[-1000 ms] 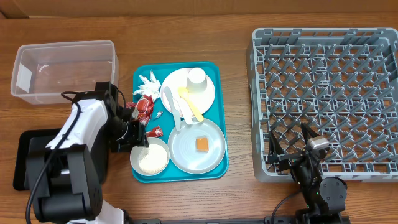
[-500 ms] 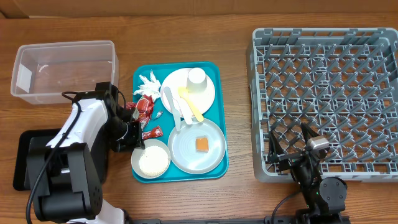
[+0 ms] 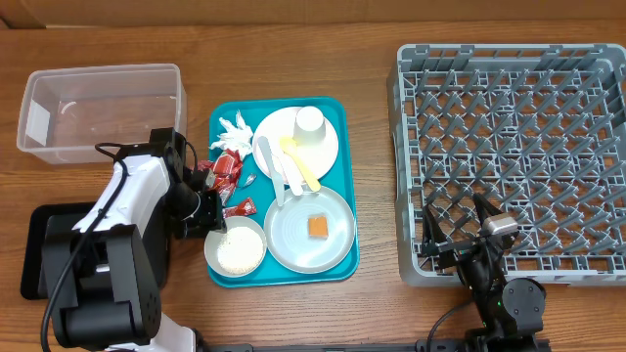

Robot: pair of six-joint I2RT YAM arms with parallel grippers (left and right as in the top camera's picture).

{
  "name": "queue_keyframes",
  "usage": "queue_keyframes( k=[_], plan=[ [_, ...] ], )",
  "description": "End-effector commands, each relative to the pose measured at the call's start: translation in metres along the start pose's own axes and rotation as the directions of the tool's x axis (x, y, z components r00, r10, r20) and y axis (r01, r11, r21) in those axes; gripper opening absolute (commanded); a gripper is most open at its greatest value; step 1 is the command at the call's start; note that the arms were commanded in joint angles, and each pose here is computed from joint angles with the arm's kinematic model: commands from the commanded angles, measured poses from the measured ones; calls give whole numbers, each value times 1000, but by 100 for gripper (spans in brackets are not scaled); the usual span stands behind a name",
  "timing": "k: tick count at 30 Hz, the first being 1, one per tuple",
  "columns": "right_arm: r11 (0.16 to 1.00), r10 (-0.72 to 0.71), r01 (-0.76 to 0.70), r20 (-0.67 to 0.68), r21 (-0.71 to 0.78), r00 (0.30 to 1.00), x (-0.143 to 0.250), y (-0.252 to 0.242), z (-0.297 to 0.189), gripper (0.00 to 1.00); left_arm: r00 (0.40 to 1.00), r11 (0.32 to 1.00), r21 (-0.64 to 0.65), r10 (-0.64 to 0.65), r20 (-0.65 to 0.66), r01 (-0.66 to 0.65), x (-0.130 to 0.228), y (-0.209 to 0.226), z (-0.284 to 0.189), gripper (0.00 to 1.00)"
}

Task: Sort waste into correct bins and load items into the dishwasher rack
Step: 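Reach the left gripper to the grey rice bowl and grasp its rim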

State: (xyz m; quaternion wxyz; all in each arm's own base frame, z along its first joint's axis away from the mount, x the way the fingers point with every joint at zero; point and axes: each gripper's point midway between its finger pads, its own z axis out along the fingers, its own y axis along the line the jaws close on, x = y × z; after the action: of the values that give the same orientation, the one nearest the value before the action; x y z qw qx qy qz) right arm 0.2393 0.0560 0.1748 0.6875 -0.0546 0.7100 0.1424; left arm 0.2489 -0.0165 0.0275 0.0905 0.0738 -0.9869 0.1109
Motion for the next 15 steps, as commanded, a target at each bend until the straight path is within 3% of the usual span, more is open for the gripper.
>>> queue_keyframes(
  k=[1,3,5,13,15],
  plan=[
    [1000,-4,4,5,8,1000,1,-1,0,100,1000,1000,-21,3,18,-2,-7,1,-2,52],
    [1000,-4,4,5,8,1000,1,-1,0,100,1000,1000,-21,3,21,-3,-8,1,-2,48],
    [1000,-4,4,5,8,1000,1,-1,0,100,1000,1000,-21,4,22,-3,-8,1,-2,36],
    [1000,-4,4,5,8,1000,1,-1,0,100,1000,1000,-20,4,25,-3,-9,1,-2,6],
    [1000,-4,4,5,8,1000,1,-1,0,100,1000,1000,-20,4,26,-4,-9,1,-2,4]
  ],
)
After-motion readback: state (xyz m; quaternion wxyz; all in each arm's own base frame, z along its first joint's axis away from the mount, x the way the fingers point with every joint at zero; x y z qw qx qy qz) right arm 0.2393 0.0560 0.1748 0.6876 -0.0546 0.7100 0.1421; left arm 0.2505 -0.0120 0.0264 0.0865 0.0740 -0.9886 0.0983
